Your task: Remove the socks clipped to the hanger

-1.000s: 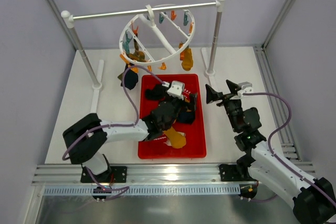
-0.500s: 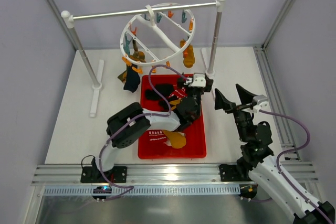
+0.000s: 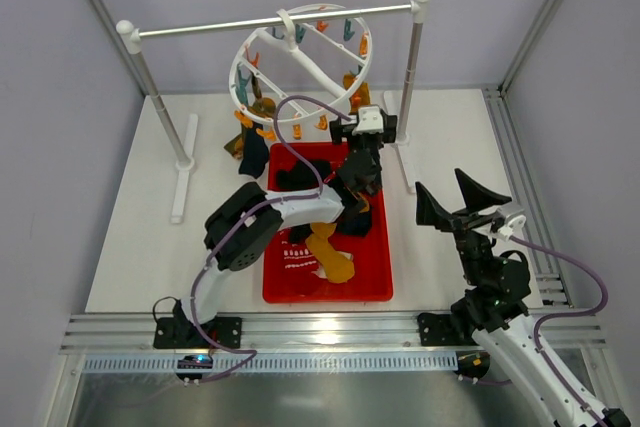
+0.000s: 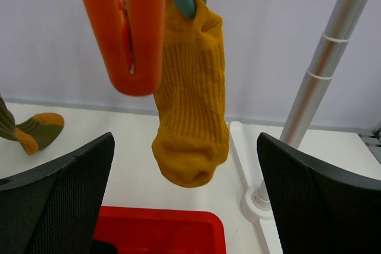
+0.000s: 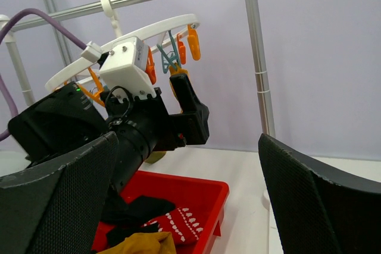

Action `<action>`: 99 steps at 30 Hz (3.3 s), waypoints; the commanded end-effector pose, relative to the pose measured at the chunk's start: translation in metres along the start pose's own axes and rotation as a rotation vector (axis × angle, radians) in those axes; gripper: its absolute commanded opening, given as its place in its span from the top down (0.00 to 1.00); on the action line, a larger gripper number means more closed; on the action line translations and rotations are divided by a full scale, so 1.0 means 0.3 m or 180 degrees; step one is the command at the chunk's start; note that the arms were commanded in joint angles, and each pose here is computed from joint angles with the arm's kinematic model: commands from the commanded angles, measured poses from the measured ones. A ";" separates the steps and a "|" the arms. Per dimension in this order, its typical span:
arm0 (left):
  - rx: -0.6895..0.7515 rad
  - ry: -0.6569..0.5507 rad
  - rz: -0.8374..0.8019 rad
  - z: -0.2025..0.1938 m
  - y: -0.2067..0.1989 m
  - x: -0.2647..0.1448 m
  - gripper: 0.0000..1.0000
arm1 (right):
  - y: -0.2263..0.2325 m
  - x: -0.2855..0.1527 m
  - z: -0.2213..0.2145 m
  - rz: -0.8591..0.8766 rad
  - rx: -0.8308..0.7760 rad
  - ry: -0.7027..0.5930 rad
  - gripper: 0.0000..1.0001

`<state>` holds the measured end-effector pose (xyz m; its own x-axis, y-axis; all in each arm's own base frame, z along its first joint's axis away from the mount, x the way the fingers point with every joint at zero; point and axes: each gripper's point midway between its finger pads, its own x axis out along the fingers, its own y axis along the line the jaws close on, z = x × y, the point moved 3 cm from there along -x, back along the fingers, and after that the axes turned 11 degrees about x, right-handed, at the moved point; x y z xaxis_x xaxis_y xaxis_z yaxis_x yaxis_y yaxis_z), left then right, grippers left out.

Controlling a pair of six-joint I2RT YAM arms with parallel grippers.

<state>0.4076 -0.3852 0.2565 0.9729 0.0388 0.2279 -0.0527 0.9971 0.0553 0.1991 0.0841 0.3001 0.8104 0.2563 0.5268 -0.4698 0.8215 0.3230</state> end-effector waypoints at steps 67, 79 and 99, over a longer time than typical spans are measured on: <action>0.0018 0.0102 -0.1750 0.012 0.335 -0.285 1.00 | 0.284 0.689 -0.104 0.0496 -0.0480 0.1493 0.02; -0.0163 0.0075 -0.1738 0.045 0.349 -0.292 1.00 | 0.278 0.678 -0.174 0.0528 -0.0639 0.2120 0.05; -0.0488 0.0126 -0.1931 0.042 0.289 -0.300 1.00 | 0.373 0.711 -0.225 0.0457 -0.0654 0.2007 0.06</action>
<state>0.3096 -0.2997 0.2382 0.8300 -0.5460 0.1137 0.5425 0.8377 0.0626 0.3420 0.2597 0.3649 0.7866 0.6047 -0.1250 -0.5958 0.7965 0.1033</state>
